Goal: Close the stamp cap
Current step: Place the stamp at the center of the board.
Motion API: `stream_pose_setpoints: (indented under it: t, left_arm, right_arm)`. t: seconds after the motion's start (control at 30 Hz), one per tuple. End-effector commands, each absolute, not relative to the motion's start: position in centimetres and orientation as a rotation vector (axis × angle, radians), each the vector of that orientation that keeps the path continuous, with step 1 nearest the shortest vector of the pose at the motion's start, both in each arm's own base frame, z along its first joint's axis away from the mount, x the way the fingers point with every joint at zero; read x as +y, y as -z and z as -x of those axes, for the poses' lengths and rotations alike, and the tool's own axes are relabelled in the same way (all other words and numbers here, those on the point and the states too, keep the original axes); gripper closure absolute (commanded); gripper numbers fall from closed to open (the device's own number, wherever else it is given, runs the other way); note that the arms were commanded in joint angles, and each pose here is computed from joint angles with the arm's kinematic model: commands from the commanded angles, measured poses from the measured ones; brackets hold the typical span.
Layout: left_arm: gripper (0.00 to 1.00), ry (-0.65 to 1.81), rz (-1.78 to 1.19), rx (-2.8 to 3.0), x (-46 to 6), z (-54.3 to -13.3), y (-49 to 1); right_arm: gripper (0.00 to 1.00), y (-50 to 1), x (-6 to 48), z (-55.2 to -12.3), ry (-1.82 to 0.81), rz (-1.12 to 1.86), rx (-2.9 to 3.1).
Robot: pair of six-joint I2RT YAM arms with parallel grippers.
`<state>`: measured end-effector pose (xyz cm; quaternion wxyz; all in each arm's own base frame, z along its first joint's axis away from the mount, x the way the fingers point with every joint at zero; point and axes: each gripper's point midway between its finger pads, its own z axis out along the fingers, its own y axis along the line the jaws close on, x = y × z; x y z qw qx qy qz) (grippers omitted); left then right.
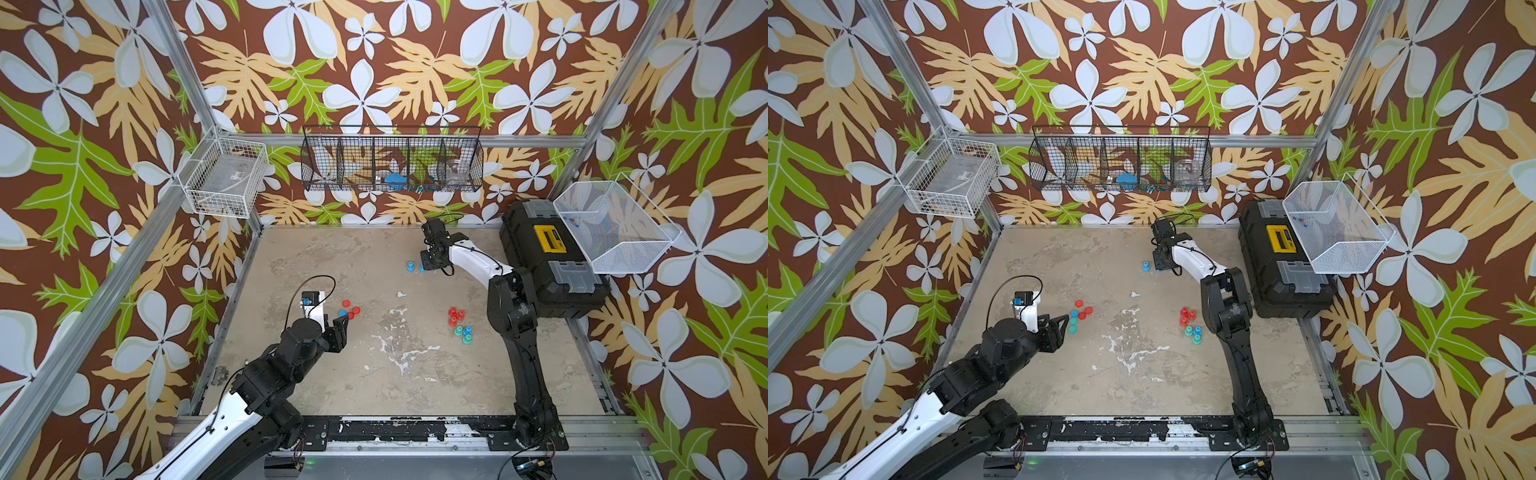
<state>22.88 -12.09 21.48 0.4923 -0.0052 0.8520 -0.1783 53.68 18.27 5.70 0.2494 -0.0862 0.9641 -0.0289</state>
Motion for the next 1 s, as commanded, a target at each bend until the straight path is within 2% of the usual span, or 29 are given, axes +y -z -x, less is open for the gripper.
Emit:
stream_pose_setpoints:
  t: [0.0,0.2,0.37,0.5,0.67,0.83,0.97]
  left_arm:
    - [0.38,0.434,0.023,2.052,-12.0,-23.1,-21.8]
    - [0.38,0.430,0.026,2.052,-12.0,-23.1,-21.8]
    - [0.38,0.433,0.027,2.051,-12.0,-23.1,-21.8]
    - [0.38,0.430,0.026,2.054,-12.0,-23.1,-21.7]
    - [0.38,0.430,0.031,2.050,-11.9,-23.1,-21.8]
    - [0.38,0.423,0.036,2.052,-11.8,-23.1,-21.7]
    - [0.38,0.408,0.034,2.068,-11.9,-23.3,-21.3]
  right_arm:
    - [0.85,-5.4,18.1,-53.3,0.088,0.247,2.645]
    - [0.83,-5.0,18.1,-53.0,0.083,0.245,2.656]
    - [0.71,-5.4,18.0,-52.9,0.083,0.240,2.652]
    - [0.65,-6.1,17.9,-52.7,0.081,0.239,2.647]
    - [0.64,-7.7,17.7,-51.9,0.066,0.230,2.632]
    - [0.64,-10.1,17.4,-49.3,0.029,0.222,2.611]
    - [0.63,-12.3,17.1,-44.9,-0.015,0.230,2.569]
